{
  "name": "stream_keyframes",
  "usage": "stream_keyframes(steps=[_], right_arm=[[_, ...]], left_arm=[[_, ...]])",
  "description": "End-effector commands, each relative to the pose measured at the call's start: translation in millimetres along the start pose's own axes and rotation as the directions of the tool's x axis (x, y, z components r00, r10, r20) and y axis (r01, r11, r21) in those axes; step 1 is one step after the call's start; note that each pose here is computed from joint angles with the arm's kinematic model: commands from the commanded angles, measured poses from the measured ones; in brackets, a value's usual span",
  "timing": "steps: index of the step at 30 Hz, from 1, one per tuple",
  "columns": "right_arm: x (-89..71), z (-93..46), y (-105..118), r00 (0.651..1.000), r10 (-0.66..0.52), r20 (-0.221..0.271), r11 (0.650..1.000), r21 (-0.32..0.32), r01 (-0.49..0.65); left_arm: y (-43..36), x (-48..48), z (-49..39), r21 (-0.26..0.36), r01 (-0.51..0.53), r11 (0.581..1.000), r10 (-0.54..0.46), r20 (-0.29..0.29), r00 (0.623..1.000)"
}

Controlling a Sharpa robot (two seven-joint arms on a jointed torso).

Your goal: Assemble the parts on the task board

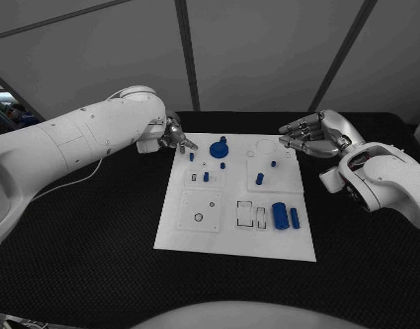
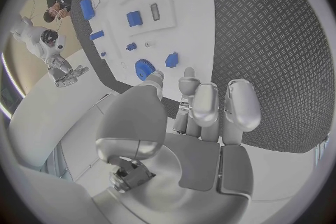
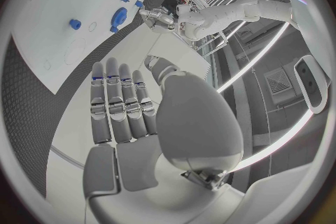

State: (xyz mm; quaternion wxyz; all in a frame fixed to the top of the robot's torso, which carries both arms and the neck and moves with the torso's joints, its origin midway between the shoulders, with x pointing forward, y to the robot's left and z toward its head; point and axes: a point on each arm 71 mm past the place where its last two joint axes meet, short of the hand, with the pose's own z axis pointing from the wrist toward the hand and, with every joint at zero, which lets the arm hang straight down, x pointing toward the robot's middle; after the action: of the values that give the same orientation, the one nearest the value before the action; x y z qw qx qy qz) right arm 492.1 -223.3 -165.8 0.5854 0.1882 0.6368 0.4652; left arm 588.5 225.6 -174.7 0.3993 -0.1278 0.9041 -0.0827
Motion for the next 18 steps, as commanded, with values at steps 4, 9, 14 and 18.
stream_keyframes(steps=[4, 9, 14, 18], right_arm=[[0.7, 0.9, 1.2, 1.000, 0.004, -0.006, 1.000, -0.005, -0.004], [1.3, 1.3, 1.4, 1.000, 0.004, -0.008, 1.000, -0.005, -0.004], [1.5, 1.5, 1.4, 1.000, 0.005, -0.008, 1.000, -0.005, -0.005], [1.5, 1.6, 1.3, 1.000, 0.004, -0.008, 1.000, -0.005, -0.005]], left_arm=[[-4.1, 2.7, -1.8, 0.018, -0.016, 1.000, 0.017, -0.026, 1.000], [-6.1, 4.1, -2.4, 0.025, -0.021, 0.999, 0.022, -0.034, 0.999], [-7.1, 4.9, -2.8, 0.028, -0.024, 0.999, 0.025, -0.037, 0.999], [-7.6, 5.2, -3.0, 0.030, -0.025, 0.999, 0.027, -0.038, 0.999]])
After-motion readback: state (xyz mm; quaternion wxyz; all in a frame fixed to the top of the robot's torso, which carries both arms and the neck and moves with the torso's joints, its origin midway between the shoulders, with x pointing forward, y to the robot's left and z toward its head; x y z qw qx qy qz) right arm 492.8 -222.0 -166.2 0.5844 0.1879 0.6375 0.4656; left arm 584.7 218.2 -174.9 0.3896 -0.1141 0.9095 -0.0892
